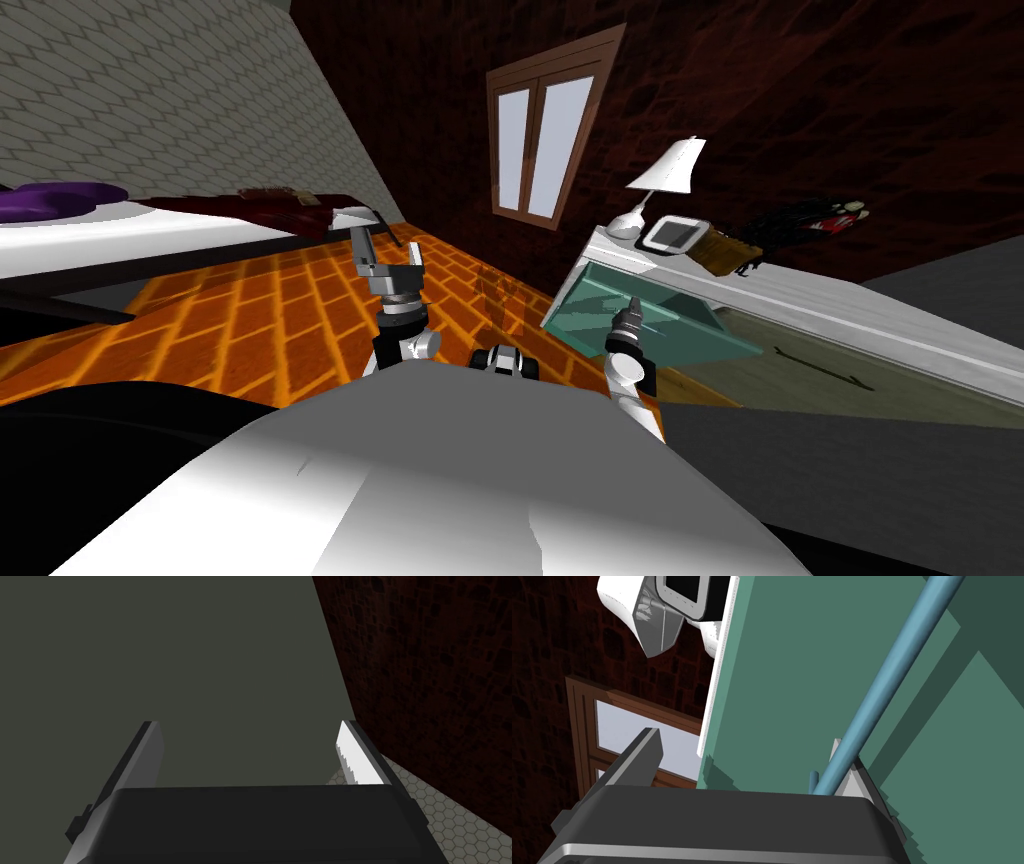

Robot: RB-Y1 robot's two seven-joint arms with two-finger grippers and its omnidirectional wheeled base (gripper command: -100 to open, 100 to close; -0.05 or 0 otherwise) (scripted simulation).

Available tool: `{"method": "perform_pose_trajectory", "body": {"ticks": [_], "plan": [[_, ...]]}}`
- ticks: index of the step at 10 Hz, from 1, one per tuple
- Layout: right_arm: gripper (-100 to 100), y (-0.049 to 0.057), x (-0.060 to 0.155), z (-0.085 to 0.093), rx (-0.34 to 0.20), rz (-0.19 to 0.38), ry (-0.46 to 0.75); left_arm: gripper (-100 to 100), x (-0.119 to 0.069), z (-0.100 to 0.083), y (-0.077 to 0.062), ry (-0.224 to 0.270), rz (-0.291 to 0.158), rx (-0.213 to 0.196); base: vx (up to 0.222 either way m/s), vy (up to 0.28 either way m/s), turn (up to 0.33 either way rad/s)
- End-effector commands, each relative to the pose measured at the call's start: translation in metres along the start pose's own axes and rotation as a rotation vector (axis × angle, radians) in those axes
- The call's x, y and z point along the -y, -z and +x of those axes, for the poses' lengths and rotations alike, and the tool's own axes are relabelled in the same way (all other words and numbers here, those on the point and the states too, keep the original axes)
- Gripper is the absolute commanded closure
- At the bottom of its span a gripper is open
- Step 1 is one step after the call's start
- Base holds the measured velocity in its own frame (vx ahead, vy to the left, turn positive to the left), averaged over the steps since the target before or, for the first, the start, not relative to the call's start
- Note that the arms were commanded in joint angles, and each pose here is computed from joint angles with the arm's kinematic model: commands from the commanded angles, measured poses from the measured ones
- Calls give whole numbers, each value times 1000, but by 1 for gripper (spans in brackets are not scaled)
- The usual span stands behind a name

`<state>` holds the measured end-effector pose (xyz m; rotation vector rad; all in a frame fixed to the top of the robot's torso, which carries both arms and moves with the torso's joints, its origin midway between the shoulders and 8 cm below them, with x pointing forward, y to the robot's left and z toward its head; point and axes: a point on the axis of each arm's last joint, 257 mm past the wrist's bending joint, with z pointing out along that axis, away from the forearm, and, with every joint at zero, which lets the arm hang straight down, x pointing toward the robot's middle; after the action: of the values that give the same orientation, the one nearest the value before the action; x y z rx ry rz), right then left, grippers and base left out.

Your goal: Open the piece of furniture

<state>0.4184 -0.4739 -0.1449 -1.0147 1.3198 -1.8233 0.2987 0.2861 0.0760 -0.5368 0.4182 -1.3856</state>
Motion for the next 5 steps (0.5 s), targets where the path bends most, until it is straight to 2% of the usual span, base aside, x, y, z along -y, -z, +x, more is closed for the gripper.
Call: {"method": "perform_pose_trajectory", "body": {"ticks": [1, 5], "plan": [[0, 0, -1, 0, -1, -1, 0, 0, 0, 0, 0, 0, 0, 0, 0, 0, 0], [0, 0, -1, 0, 0, -2, 0, 0, 0, 0, 0, 0, 0, 0, 0, 0, 0]]}}
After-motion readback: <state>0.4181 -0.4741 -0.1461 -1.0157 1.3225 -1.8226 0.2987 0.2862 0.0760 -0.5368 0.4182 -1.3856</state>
